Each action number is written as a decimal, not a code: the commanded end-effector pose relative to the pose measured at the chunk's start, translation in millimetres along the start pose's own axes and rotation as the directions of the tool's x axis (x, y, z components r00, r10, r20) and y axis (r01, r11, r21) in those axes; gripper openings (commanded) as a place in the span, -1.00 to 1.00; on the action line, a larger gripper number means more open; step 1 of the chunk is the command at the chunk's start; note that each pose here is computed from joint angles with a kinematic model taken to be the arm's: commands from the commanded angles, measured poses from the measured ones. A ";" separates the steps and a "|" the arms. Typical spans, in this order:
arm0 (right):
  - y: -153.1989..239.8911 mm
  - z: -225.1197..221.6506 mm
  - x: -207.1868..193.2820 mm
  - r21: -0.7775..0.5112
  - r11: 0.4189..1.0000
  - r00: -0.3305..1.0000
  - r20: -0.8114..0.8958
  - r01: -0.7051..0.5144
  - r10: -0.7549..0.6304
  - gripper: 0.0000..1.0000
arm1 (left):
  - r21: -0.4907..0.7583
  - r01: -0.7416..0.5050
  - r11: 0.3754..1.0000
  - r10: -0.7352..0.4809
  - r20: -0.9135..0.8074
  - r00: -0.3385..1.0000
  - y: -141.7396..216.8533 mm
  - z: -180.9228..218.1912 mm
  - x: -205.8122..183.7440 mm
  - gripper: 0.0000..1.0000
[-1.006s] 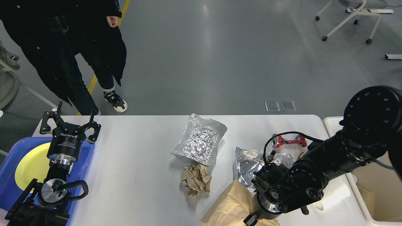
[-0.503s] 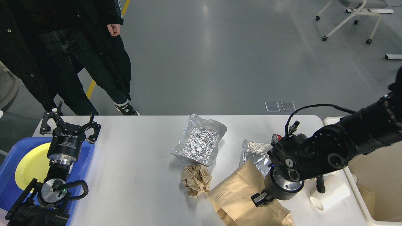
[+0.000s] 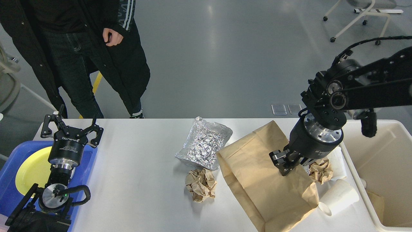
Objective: Tidy desktop
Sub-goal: 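Lift the brown paper bag and carry it into the white bin, then open the right gripper inside the bin to release the bag, then bring the right gripper back over the flat silver foil bag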
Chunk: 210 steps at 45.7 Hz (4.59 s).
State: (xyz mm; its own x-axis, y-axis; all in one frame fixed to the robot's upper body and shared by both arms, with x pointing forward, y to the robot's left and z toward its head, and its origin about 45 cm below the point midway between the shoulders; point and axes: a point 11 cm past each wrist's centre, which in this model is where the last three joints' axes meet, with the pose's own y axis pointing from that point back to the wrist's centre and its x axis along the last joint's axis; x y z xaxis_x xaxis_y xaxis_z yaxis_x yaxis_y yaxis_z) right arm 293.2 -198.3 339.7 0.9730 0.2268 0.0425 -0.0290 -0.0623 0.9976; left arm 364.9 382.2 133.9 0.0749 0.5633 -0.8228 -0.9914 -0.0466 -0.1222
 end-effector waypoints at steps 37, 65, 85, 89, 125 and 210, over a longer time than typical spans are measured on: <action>20.8 261.6 -12.8 -0.240 0.955 0.677 0.675 -0.175 0.294 -1.00 | 0.000 0.000 1.000 0.000 0.000 1.000 0.0 0.0 0.0 0.93; -154.2 416.4 -101.0 -0.797 0.573 0.392 0.474 -0.189 0.789 -1.00 | 0.000 0.000 1.000 0.000 0.000 1.000 0.0 0.0 0.0 0.93; -265.3 369.6 -130.1 -0.811 0.544 0.388 0.441 -0.214 0.809 -1.00 | -0.002 0.000 1.000 0.000 0.000 1.000 0.0 0.2 0.0 0.93; -267.3 367.6 -129.8 -0.809 0.548 0.393 0.442 -0.215 0.807 -1.00 | -0.002 0.000 1.000 0.000 0.000 1.000 0.0 0.2 0.0 0.93; -289.3 348.8 -140.0 -0.801 0.555 0.419 0.435 -0.224 0.797 0.56 | -0.002 0.000 1.000 0.000 0.000 1.000 0.0 0.2 0.0 0.93; 26.9 68.0 33.0 -0.138 0.990 0.981 0.193 0.003 0.024 1.00 | -0.002 0.000 1.000 0.000 0.000 1.000 0.0 0.2 0.0 0.93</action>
State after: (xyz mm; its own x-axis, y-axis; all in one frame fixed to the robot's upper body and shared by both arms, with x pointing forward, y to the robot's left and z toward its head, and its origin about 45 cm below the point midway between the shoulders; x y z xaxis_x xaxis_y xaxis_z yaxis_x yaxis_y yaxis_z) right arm 354.5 -281.7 357.2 0.9960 -0.0359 0.0822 -0.0796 0.0683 0.9945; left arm 364.8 382.3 133.9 0.0748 0.5632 -0.8229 -0.9913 -0.0477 -0.1228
